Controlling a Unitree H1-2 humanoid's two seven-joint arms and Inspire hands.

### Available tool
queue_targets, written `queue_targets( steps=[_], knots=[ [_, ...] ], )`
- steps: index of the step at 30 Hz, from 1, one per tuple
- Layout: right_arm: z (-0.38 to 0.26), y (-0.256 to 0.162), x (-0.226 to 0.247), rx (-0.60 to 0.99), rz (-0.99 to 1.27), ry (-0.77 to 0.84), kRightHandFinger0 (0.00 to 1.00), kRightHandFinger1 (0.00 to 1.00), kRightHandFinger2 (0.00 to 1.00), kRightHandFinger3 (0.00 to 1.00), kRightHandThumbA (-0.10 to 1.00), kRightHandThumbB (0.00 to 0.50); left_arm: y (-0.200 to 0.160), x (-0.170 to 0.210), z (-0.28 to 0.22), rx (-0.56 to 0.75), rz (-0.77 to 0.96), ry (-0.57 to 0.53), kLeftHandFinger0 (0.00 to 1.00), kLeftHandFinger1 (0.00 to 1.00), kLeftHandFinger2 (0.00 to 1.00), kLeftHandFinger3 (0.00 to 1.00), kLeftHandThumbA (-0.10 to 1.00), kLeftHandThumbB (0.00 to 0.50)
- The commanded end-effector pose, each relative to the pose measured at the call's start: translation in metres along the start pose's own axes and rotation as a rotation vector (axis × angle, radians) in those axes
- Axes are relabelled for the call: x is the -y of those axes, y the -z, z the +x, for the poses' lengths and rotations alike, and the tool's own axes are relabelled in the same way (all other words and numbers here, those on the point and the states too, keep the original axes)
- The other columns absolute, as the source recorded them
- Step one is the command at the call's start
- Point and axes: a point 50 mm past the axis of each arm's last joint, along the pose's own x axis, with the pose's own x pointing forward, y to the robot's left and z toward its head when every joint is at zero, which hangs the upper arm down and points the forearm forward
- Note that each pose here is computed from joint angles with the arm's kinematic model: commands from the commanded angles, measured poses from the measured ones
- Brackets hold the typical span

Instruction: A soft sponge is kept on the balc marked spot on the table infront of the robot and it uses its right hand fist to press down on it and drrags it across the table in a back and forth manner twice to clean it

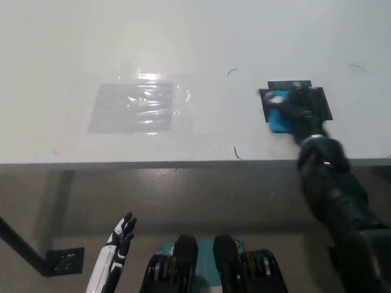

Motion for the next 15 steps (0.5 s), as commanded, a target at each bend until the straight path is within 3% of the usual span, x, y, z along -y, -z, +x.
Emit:
queue_targets(
  steps=[1, 12, 15],
  knots=[
    [0.006, -0.01, -0.025, -0.007, -0.055, -0.058, 0.0, 0.0, 0.0, 0.0, 1.0, 0.161, -0.008, -0.002, 0.006, 0.067, 0.011, -0.002, 1.0, 1.0, 1.0, 1.0, 1.0, 0.0],
    [0.0, 0.003, 0.012, -0.045, -0.054, 0.001, 0.0, 0.0, 0.0, 0.01, 1.0, 0.121, -0.008, -0.003, 0.003, 0.062, 0.015, -0.006, 1.0, 1.0, 0.96, 1.0, 1.0, 0.001],
    [0.0, 0.001, 0.026, -0.048, -0.051, 0.03, 0.0, 0.0, 0.0, 0.02, 1.0, 0.129, -0.008, -0.003, 0.003, 0.063, 0.012, -0.006, 1.0, 1.0, 0.95, 1.0, 1.0, 0.0]
  ],
)
